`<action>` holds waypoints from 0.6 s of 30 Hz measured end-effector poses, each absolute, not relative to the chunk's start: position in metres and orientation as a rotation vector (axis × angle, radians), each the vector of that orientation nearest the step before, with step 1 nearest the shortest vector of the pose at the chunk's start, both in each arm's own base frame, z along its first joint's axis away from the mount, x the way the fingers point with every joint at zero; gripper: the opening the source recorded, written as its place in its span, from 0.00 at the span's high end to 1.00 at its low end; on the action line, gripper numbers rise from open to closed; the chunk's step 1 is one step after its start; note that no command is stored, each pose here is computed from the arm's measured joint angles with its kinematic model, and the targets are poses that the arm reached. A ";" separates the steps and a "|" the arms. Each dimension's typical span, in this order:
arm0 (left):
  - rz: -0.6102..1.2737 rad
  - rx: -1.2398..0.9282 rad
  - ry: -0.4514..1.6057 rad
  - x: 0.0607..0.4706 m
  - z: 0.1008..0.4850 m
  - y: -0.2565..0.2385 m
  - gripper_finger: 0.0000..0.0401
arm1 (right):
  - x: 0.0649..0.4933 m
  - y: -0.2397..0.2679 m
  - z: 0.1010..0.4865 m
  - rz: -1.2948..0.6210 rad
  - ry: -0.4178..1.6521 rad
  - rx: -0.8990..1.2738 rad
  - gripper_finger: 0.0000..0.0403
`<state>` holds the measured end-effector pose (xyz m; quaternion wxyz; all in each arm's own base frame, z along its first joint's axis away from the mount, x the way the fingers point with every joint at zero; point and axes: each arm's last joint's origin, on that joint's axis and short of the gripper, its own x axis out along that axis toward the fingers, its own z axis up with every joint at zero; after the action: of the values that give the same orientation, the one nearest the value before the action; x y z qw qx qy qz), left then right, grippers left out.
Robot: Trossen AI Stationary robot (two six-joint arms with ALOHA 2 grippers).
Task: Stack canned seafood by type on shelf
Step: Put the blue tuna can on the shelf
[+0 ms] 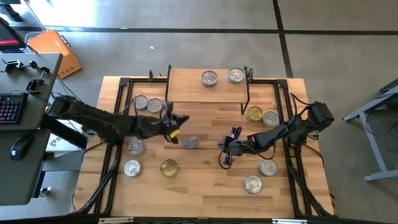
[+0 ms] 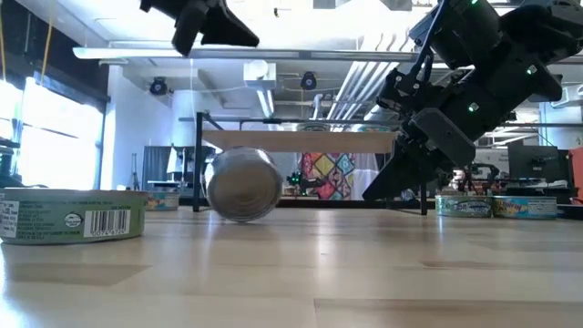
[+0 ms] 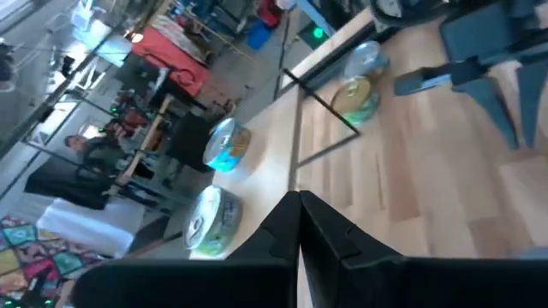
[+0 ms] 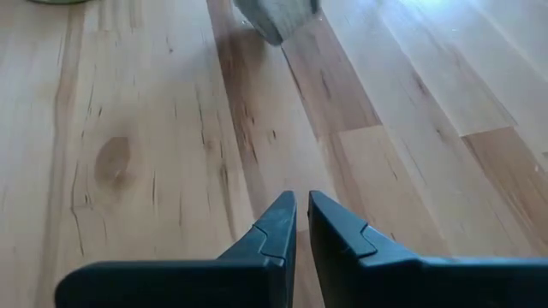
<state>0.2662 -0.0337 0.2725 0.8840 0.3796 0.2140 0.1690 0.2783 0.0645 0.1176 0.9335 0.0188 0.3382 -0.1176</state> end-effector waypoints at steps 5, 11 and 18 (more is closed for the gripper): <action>0.154 0.689 0.471 0.266 0.264 -0.029 1.00 | 0.278 0.065 0.118 -0.243 0.691 0.045 0.94; 0.072 0.519 0.641 0.269 0.233 -0.040 1.00 | 0.282 0.065 0.122 -0.241 0.626 0.055 0.93; -0.108 0.312 0.798 0.278 0.191 -0.067 1.00 | 0.293 0.068 0.135 -0.051 0.503 -0.052 0.79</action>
<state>0.2780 -0.0669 0.1914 0.9081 0.1514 0.3869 -0.0521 0.2926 0.0675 0.1350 0.9679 -0.0257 0.2486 -0.0252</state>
